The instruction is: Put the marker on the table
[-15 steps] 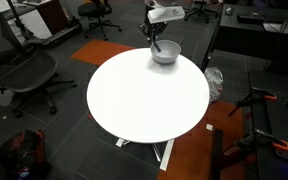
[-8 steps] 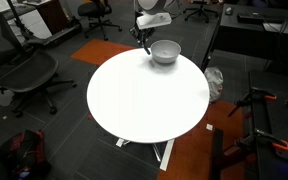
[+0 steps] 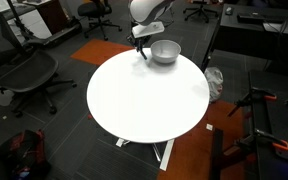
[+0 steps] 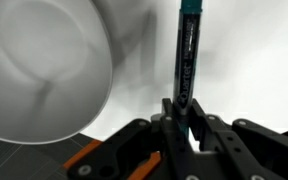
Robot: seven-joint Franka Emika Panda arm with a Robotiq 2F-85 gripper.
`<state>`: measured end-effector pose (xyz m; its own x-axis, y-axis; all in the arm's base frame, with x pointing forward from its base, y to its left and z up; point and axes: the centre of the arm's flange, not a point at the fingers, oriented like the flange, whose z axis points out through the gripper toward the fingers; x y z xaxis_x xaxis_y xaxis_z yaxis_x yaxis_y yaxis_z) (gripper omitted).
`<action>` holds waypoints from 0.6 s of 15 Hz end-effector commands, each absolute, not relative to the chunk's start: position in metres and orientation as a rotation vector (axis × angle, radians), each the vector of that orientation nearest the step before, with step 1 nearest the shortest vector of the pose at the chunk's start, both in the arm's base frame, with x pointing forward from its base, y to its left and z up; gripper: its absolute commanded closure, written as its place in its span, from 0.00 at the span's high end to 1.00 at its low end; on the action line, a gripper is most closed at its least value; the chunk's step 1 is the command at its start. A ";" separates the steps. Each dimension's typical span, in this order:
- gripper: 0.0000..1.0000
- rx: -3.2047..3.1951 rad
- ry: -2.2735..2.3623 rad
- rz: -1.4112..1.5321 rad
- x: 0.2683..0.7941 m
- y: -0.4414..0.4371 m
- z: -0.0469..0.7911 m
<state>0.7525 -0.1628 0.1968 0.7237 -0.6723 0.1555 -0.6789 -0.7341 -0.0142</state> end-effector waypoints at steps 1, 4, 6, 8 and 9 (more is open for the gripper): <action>0.05 2.911 -1.120 0.203 0.779 -0.169 0.187; 0.05 2.933 -1.082 0.185 0.782 -0.166 0.177; 0.05 2.942 -1.053 0.148 0.782 -0.162 0.170; 0.05 2.953 -1.013 0.101 0.782 -0.159 0.163; 0.05 2.957 -0.989 0.078 0.781 -0.158 0.161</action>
